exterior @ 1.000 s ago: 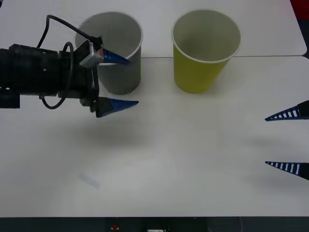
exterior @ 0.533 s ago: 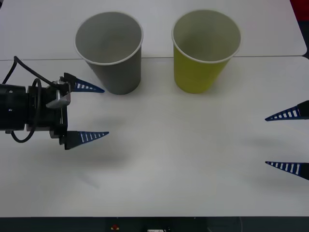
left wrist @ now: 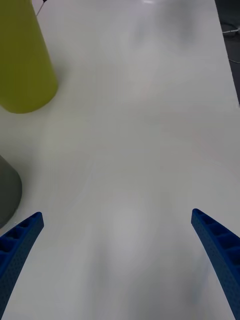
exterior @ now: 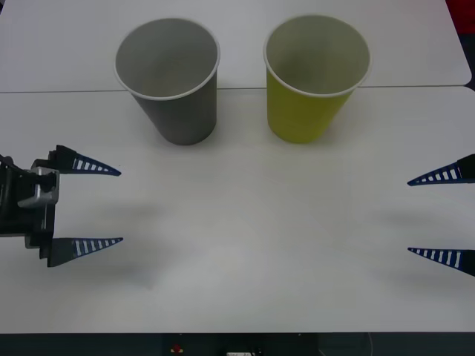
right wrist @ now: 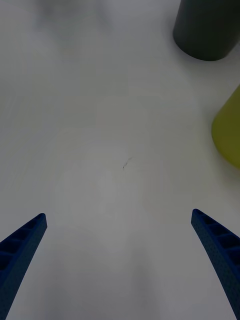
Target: Put the can into the green bin and the plastic bottle into the gray bin
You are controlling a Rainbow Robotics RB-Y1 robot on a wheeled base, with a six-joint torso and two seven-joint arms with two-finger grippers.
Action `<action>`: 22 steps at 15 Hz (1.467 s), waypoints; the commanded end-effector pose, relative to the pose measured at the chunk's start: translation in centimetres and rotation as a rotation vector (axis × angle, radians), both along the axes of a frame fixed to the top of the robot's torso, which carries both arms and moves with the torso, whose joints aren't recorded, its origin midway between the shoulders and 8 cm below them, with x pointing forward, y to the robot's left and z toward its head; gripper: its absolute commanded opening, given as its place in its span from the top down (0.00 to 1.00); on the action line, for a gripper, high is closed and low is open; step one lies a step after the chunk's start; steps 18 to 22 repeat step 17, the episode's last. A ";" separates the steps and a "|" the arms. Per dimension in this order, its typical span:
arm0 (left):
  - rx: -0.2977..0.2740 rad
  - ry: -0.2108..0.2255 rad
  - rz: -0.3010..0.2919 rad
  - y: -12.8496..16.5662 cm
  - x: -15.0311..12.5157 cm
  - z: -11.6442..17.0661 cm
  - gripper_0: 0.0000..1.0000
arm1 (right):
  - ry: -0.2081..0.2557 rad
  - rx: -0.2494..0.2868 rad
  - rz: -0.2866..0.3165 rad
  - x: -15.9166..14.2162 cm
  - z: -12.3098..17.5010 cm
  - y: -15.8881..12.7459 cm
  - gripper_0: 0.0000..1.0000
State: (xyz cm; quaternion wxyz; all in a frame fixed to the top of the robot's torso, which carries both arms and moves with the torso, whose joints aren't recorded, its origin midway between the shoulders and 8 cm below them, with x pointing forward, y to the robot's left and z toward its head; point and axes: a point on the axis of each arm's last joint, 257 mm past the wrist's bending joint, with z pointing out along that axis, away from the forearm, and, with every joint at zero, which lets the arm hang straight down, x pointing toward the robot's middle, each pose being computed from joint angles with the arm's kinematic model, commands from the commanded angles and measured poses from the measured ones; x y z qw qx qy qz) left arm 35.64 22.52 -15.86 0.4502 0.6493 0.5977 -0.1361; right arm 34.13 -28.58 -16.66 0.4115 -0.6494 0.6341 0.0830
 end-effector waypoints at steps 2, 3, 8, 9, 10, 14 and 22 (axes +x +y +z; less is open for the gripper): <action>0.040 0.006 0.035 2.9 -0.9 -0.7 0.00 | 0.000 0.000 0.000 0.0 0.0 0.0 0.00; 0.054 -0.010 0.035 3.6 -1.0 -0.7 0.00 | 0.000 0.000 0.000 0.0 0.0 0.0 0.00; 0.068 -0.023 0.060 5.4 -1.1 -0.9 0.00 | 0.000 0.000 0.000 0.0 0.0 0.0 0.00; 0.071 -0.026 0.064 5.6 -1.2 -0.9 0.00 | 0.000 0.000 0.000 0.0 0.0 0.0 0.00; 0.073 -0.021 0.065 5.8 -1.3 -1.0 0.00 | 0.000 0.000 0.000 0.0 0.0 0.0 0.00; 0.079 -0.028 0.079 6.6 -0.9 -0.8 0.00 | 0.000 0.000 0.000 0.0 0.0 0.0 0.00; 0.079 -0.028 0.079 6.6 -0.9 -0.8 0.00 | 0.000 0.000 0.000 0.0 0.0 0.0 0.00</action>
